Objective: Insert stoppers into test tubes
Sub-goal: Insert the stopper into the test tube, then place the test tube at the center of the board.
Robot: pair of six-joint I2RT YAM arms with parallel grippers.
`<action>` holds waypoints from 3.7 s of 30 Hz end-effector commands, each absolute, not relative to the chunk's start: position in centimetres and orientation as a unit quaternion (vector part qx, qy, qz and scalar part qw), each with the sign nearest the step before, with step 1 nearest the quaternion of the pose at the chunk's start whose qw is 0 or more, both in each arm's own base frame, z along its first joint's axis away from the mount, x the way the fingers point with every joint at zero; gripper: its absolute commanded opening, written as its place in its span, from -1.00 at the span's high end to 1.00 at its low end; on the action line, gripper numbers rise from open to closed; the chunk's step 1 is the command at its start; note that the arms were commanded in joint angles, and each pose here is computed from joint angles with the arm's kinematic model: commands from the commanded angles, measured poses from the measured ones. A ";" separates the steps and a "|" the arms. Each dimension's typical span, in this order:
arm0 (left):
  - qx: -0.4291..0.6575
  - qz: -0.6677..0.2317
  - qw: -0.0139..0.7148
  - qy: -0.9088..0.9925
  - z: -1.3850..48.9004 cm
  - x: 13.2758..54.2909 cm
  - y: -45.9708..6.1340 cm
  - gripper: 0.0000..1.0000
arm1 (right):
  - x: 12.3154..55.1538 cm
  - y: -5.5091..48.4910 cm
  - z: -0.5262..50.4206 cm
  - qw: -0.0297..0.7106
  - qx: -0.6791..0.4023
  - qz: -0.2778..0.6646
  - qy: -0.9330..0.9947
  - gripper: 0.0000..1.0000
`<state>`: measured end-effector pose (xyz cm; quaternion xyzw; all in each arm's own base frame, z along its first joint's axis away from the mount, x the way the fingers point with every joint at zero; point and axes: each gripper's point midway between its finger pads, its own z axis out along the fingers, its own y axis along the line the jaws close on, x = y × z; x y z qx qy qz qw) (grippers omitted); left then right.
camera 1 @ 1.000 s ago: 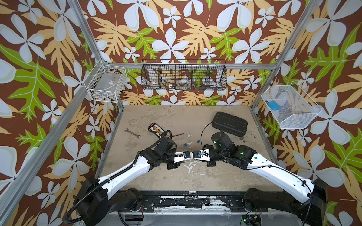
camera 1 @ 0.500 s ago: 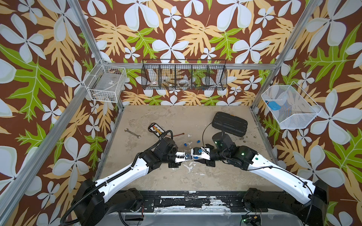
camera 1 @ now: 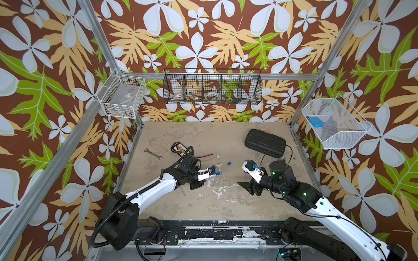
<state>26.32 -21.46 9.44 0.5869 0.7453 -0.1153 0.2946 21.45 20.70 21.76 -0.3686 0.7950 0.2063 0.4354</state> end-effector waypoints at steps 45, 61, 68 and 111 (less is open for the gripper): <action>0.112 -0.021 0.051 0.992 1.2 32.6 2.2 0.86 | 28.7 20.5 18.2 0.392 -0.235 0.154 0.876 -0.37; 0.106 -0.008 0.035 0.994 0.3 32.5 2.7 0.58 | 28.7 20.2 18.1 0.394 -0.243 0.145 0.874 -0.37; 0.104 -0.006 0.034 0.994 0.2 32.6 2.8 0.55 | 29.2 20.6 18.3 0.395 -0.242 0.148 0.874 -0.37; -0.265 -0.021 0.182 0.947 8.0 29.1 -3.9 0.03 | 27.0 17.0 17.2 0.415 -0.192 0.123 0.881 -0.42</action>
